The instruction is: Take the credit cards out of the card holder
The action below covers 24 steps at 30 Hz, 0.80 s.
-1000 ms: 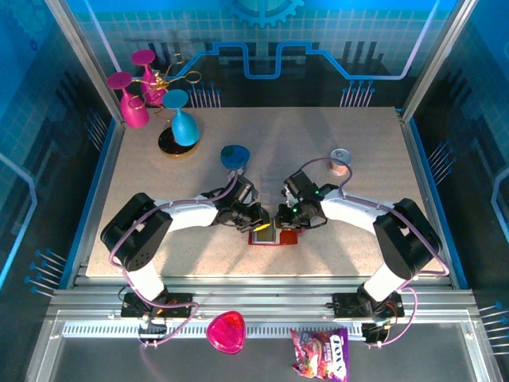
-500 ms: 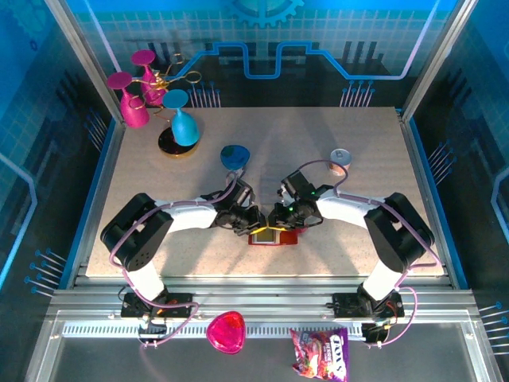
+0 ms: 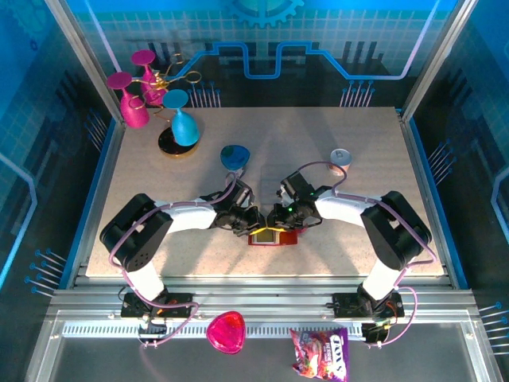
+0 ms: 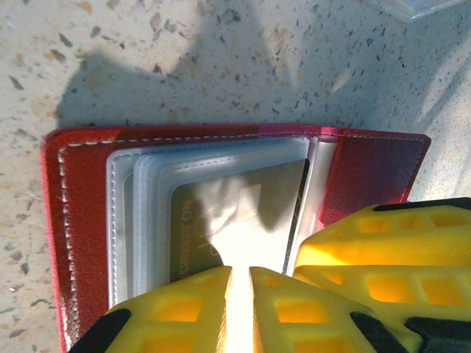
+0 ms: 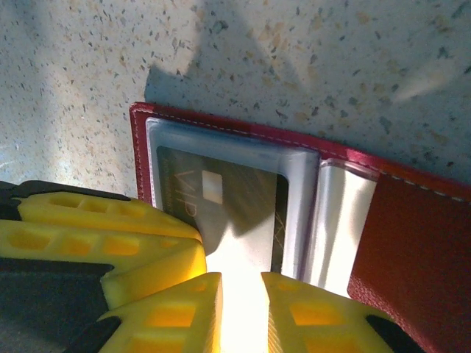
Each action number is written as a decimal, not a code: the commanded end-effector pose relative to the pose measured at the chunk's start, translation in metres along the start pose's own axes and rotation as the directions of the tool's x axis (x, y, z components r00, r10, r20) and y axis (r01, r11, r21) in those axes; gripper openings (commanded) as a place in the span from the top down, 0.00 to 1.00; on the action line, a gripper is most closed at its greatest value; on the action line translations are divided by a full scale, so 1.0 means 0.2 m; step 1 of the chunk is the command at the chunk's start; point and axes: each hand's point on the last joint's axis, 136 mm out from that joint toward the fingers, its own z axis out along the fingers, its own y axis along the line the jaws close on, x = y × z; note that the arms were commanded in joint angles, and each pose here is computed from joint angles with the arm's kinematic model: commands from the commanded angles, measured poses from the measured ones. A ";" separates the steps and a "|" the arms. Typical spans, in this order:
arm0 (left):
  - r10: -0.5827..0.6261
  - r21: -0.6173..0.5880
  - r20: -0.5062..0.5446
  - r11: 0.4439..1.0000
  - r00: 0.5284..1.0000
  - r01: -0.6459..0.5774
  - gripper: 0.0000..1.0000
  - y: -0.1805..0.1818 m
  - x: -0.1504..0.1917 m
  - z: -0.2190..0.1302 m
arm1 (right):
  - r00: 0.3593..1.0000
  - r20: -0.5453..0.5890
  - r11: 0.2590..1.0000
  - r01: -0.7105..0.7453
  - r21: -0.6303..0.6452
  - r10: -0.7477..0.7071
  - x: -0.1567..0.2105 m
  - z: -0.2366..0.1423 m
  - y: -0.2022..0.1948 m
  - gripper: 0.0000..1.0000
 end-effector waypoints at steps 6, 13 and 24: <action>0.003 -0.026 0.005 1.000 1.000 -0.003 0.85 0.04 0.02 -0.02 | 0.999 -0.040 0.999 -0.027 0.026 0.028 0.05 0.05 -0.06 0.78; 0.002 -0.025 0.006 1.000 1.000 -0.002 0.85 0.04 0.02 -0.02 | 0.999 -0.024 0.996 -0.025 0.086 0.027 0.05 0.02 -0.12 0.75; 0.013 0.003 0.022 1.000 1.000 -0.013 0.84 -0.02 0.00 -0.06 | 1.000 0.026 1.000 -0.008 0.030 0.007 0.00 -0.06 -0.03 0.75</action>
